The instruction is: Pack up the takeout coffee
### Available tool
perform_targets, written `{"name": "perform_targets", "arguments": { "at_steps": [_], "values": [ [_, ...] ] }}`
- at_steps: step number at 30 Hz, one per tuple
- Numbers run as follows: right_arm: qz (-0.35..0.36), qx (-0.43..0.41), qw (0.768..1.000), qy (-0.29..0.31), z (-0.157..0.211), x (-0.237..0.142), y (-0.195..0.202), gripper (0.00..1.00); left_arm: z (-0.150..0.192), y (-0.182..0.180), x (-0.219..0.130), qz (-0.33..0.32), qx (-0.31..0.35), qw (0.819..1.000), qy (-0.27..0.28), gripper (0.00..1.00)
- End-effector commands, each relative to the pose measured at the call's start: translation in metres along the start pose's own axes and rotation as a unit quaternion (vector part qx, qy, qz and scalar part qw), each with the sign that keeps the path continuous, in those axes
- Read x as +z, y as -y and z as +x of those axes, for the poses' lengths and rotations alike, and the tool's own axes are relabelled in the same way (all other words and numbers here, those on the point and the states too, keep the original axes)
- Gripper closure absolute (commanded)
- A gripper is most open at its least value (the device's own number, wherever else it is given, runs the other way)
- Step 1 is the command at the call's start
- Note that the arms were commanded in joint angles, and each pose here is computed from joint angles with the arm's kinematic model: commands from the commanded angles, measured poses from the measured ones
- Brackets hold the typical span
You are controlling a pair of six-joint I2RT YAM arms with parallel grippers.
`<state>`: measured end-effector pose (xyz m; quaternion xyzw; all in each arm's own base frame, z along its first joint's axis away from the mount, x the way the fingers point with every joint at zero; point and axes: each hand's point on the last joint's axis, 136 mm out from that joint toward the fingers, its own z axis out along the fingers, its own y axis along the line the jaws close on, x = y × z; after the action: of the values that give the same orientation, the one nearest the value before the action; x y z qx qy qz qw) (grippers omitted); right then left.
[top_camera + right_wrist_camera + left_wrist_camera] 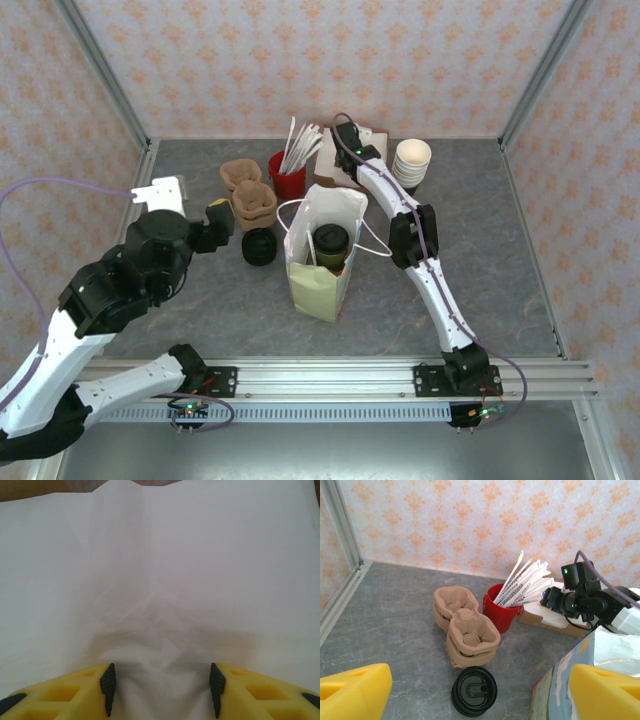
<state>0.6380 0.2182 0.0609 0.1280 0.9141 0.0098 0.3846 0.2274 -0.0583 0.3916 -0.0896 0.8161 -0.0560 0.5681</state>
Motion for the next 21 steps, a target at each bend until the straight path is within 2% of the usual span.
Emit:
{"name": "perform_targets", "arguments": {
  "at_steps": [1,12,15,21],
  "values": [
    [-0.009,0.003,1.0,-0.014,0.003,-0.004,-0.003,0.5,-0.004,-0.014,-0.008,-0.021,-0.014,1.0,0.01,0.08],
    [-0.049,0.019,0.998,0.022,-0.021,-0.012,-0.02,0.59,0.009,-0.016,-0.004,-0.025,-0.013,1.0,-0.011,0.08],
    [-0.071,0.023,0.997,0.031,-0.027,-0.014,-0.028,0.69,0.011,-0.016,-0.005,-0.023,-0.017,0.999,-0.016,0.08],
    [-0.083,0.027,0.995,0.042,-0.037,-0.022,-0.032,0.79,0.017,-0.021,-0.006,-0.03,-0.027,0.999,-0.023,0.08]
  ]
}}
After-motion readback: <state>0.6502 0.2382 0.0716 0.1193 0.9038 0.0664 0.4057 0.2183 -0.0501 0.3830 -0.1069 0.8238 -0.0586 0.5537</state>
